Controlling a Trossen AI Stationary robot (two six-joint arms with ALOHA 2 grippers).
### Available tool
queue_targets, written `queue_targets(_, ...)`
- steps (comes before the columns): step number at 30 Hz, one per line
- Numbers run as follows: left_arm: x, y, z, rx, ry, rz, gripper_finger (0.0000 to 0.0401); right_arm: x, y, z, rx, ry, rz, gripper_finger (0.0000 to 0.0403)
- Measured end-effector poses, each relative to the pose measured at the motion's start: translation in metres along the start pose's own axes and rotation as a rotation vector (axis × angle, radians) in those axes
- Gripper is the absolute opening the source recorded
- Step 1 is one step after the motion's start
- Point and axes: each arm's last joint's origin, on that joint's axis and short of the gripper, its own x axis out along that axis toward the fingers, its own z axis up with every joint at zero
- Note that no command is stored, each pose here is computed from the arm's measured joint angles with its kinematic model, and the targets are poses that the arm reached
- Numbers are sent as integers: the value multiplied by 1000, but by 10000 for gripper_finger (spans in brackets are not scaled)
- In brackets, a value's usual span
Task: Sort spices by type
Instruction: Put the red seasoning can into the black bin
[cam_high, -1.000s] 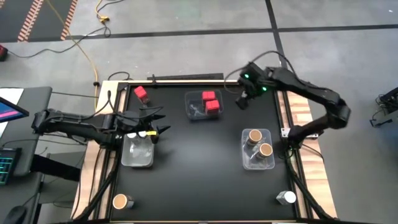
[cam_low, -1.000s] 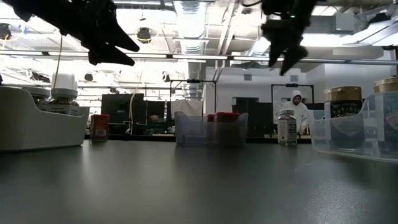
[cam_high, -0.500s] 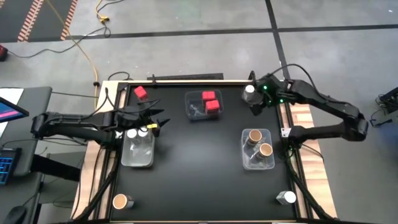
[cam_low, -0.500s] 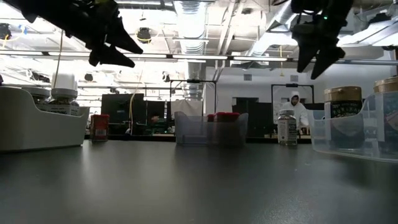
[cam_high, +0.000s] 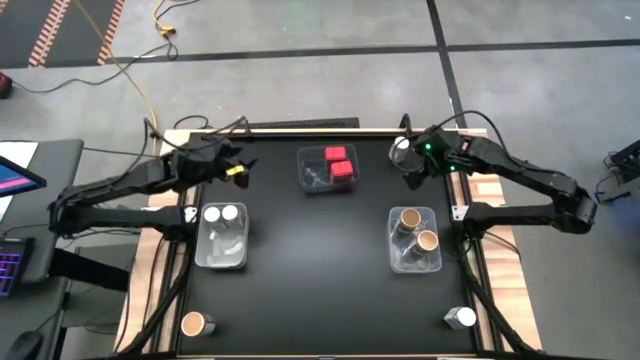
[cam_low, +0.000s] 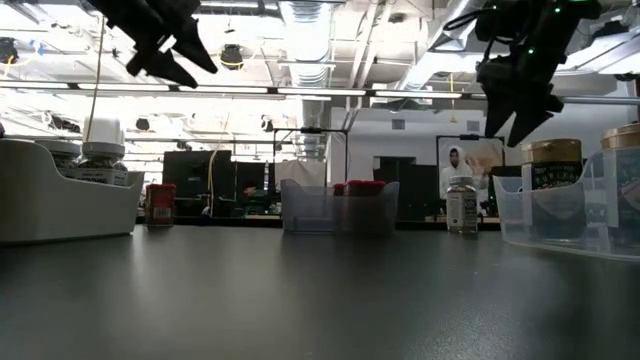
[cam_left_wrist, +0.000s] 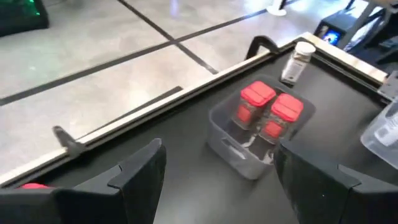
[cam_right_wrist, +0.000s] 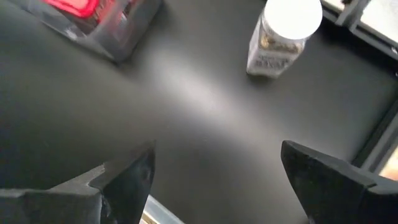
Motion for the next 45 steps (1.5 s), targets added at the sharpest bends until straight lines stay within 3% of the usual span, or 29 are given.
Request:
queue_targets(13,-10,-2,4,212,64,11,275,0,2,6,-48,-57,20,372)
queue_targets(21,1,10,25,227,354,166,274,0,2,6,-67,-66,23,372)
queue_targets(30,51,28,48,535,777,143,274,0,2,7,-70,-66,24,372)
queue_targets(32,65,34,46,476,878,188,274,0,2,7,-70,-66,24,372)
queue_targets(36,95,57,37,198,999,400,274,0,2,7,-63,-66,25,372)
queue_targets(40,115,82,31,-46,1022,571,274,0,3,7,-63,-67,25,372)
queue_targets(45,128,103,26,-276,999,693,274,0,3,7,-64,-67,25,372)
